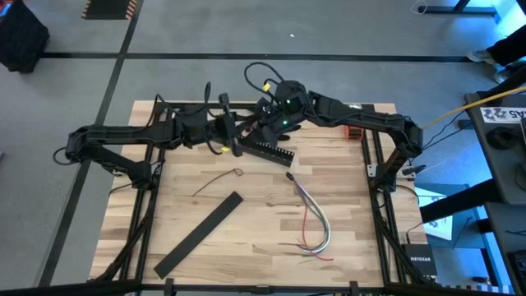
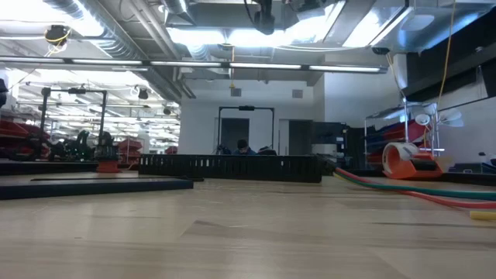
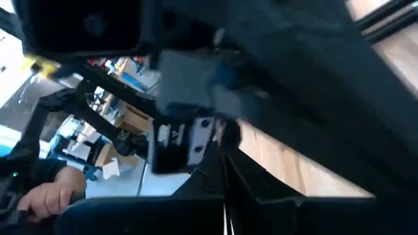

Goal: Ziptie cables
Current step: Prepare the black zip tie

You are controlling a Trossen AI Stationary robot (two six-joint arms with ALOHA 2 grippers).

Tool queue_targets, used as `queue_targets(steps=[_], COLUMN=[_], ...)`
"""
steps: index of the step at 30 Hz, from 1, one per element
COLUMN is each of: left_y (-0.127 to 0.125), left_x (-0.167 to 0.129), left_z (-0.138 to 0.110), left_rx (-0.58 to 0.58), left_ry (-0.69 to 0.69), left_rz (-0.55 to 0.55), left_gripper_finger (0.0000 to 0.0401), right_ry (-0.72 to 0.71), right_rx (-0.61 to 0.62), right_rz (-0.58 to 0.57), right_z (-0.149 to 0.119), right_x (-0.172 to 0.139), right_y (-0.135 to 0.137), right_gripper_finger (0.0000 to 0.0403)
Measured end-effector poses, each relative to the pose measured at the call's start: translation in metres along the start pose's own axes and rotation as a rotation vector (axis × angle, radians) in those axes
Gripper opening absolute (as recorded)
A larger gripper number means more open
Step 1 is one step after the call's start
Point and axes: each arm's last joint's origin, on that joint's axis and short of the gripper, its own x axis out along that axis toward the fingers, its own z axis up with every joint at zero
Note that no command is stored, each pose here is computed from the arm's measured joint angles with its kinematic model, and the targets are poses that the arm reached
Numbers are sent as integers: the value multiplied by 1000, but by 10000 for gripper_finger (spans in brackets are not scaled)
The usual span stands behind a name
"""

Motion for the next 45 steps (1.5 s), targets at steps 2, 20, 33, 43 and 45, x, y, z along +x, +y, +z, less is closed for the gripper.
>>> queue_targets(steps=[2, 20, 33, 43, 45], left_y=[-2, -1, 0, -1, -1], left_x=[0, -2, -2, -2, -3], left_z=[2, 3, 4, 4, 4], left_rx=[20, -16, -22, 16, 27], left_ry=[6, 27, 18, 23, 23], left_rz=[22, 68, 82, 77, 75], left_gripper_finger=[0, 0, 0, 0, 0], right_ry=[-7, -5, -8, -12, -12], right_rx=[3, 21, 25, 28, 28], right_rz=[-6, -2, -9, -7, -6], right_z=[1, 1, 1, 1, 1], right_x=[-1, -3, -3, -3, -3], right_y=[-1, 1, 1, 1, 1], right_gripper_finger=[0, 0, 0, 0, 0])
